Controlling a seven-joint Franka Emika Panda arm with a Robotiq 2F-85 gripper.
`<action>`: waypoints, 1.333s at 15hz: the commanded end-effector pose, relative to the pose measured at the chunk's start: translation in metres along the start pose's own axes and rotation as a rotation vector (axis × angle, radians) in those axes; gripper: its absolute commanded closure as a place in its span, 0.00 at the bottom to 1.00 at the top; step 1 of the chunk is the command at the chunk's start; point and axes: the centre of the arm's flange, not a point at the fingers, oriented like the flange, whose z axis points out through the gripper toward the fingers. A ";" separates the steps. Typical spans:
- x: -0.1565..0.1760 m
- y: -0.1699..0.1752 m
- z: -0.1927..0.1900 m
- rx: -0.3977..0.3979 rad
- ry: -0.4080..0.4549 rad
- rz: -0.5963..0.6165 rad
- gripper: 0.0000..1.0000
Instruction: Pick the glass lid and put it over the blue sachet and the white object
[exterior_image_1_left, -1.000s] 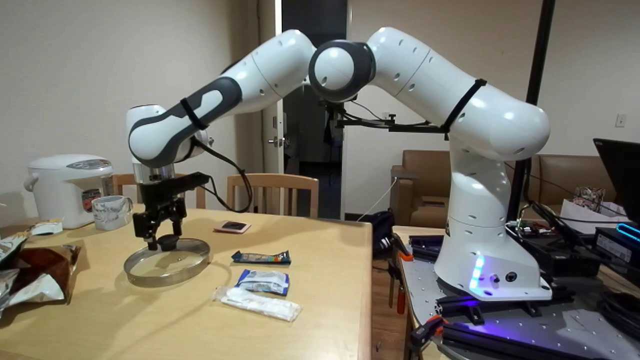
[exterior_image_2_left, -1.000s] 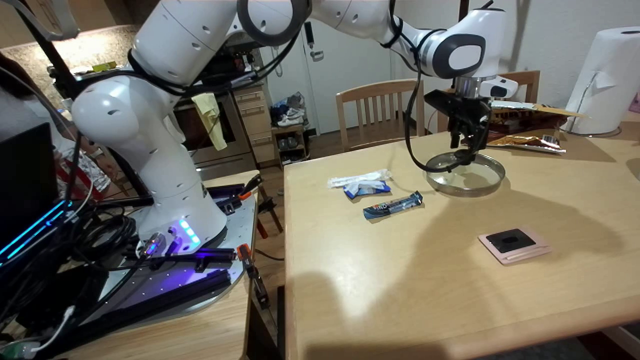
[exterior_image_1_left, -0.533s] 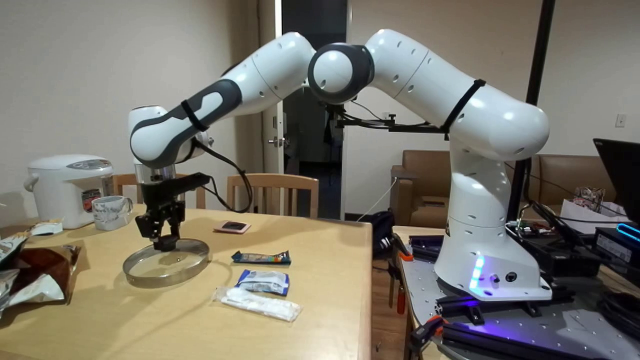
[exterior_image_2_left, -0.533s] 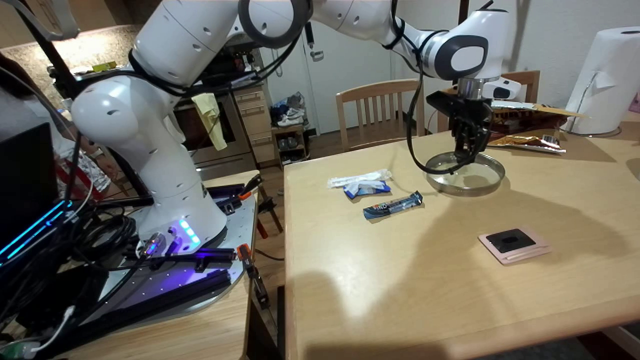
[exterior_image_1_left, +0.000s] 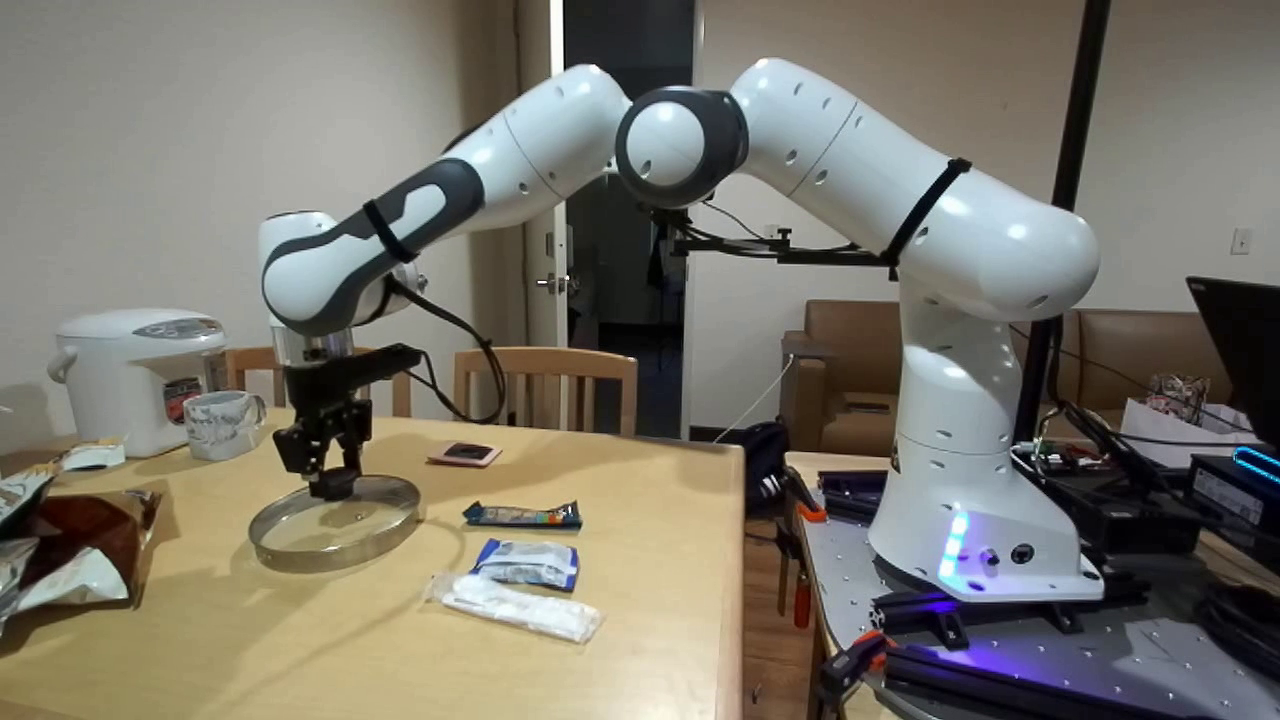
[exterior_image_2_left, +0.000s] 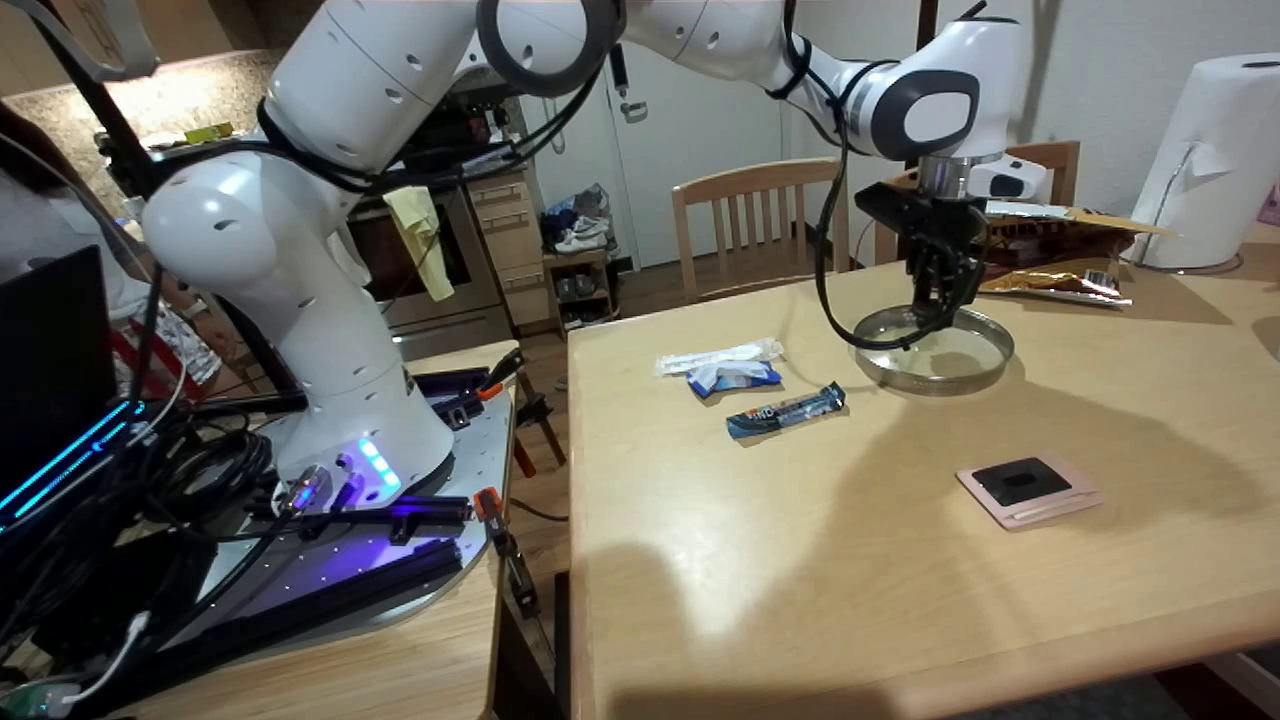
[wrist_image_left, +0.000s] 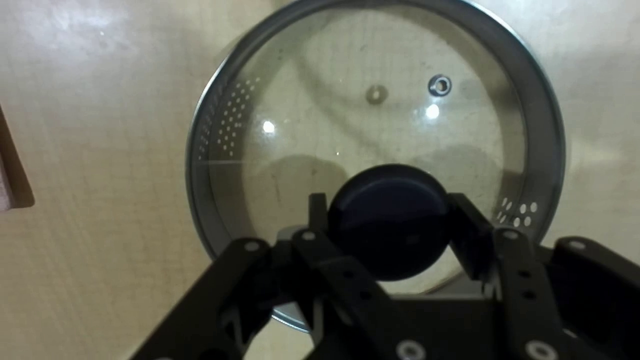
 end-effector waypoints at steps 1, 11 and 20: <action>-0.002 0.005 -0.022 -0.013 0.034 0.035 0.66; -0.012 -0.007 -0.097 0.002 0.179 0.101 0.66; -0.064 -0.002 -0.090 -0.018 0.186 0.239 0.66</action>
